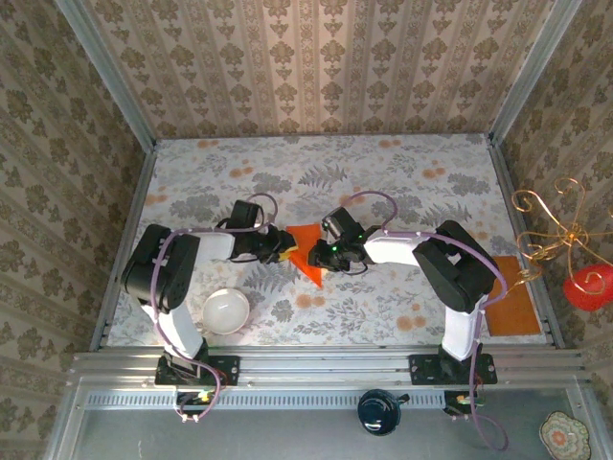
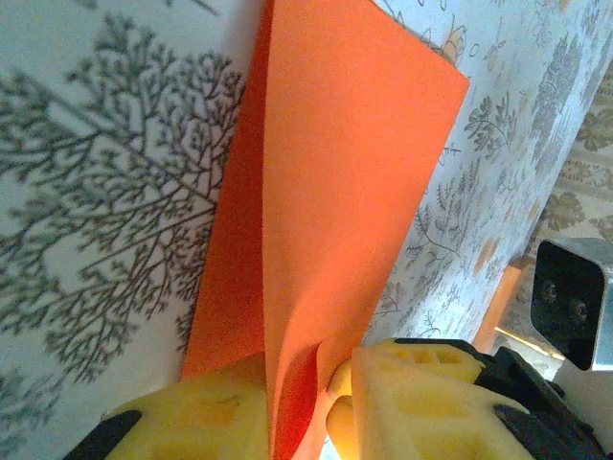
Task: Fold a paper plane with a square sheet of paper (pick it up from the middle)
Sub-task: Fourth fold the wing at the center of the table.
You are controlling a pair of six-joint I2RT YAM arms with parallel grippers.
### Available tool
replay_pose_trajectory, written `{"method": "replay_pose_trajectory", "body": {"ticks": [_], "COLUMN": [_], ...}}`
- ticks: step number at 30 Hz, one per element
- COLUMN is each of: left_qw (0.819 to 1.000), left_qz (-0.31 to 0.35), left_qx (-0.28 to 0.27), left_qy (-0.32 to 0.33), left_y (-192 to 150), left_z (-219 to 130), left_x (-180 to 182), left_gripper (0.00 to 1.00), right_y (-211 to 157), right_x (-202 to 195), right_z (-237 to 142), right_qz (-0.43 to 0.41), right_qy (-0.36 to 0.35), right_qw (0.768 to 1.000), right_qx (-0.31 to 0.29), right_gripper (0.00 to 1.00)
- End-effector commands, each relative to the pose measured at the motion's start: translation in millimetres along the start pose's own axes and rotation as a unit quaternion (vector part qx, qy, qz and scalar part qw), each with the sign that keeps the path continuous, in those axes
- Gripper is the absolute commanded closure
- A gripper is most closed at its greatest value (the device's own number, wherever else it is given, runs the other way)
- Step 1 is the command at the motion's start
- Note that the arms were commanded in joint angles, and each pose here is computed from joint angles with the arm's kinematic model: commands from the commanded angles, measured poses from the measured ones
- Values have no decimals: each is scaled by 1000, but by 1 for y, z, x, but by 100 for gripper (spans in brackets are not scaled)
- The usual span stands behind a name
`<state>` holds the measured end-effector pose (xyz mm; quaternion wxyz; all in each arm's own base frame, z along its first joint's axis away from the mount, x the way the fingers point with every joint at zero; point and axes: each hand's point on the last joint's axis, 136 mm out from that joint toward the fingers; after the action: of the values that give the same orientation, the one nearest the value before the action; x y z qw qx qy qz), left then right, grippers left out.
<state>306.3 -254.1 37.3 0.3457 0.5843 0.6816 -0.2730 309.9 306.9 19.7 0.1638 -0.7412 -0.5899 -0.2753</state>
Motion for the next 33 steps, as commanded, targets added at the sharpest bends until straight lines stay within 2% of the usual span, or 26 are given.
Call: {"method": "replay_pose_trajectory", "body": {"ticks": [1,9,15,16,20,25,29,33], "left_qw": [999,999,999,999,999,999,998,996], "left_qz": [33,34,38,40,45,37,14,-1], "left_qx": [23,35,33,31,11,-12,-26,-30], "left_qy": [-17,-14,-14,-15,-11,17,60,79], "left_y": [0,-2,1,2,7,11,13,12], "left_z": [2,5,2,0,-9,-18,-20,-18], "left_x": [-8,-3,-7,-8,-20,-33,-31,-33], "left_gripper": [73,79,95,97,98,98,98,98], "right_y": [1,3,11,12,23,34,32,21], "right_x": [-20,-20,-7,-2,14,8,3,13], "right_z": [9,7,-3,-7,-32,-58,-69,-66], "right_qz": [11,12,-10,-21,-76,-138,-200,-252], "right_qy": [-30,-29,-5,2,15,-27,-100,-141], "right_qw": [999,1000,1000,1000,995,981,958,936], "right_qx": [2,-2,-15,-18,-58,-130,-179,-200], "right_gripper": [73,72,69,68,59,56,55,49]}}
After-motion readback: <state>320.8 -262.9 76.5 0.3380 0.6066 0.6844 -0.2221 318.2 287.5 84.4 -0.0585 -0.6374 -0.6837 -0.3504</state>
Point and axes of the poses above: each hand's point on the last joint's axis, 136 mm out from that joint toward the fingers, its own z axis out along the fingers, its own x axis along the line the jaws close on, y = z × x, and after that the axes turned 8 degrees about z, right-handed
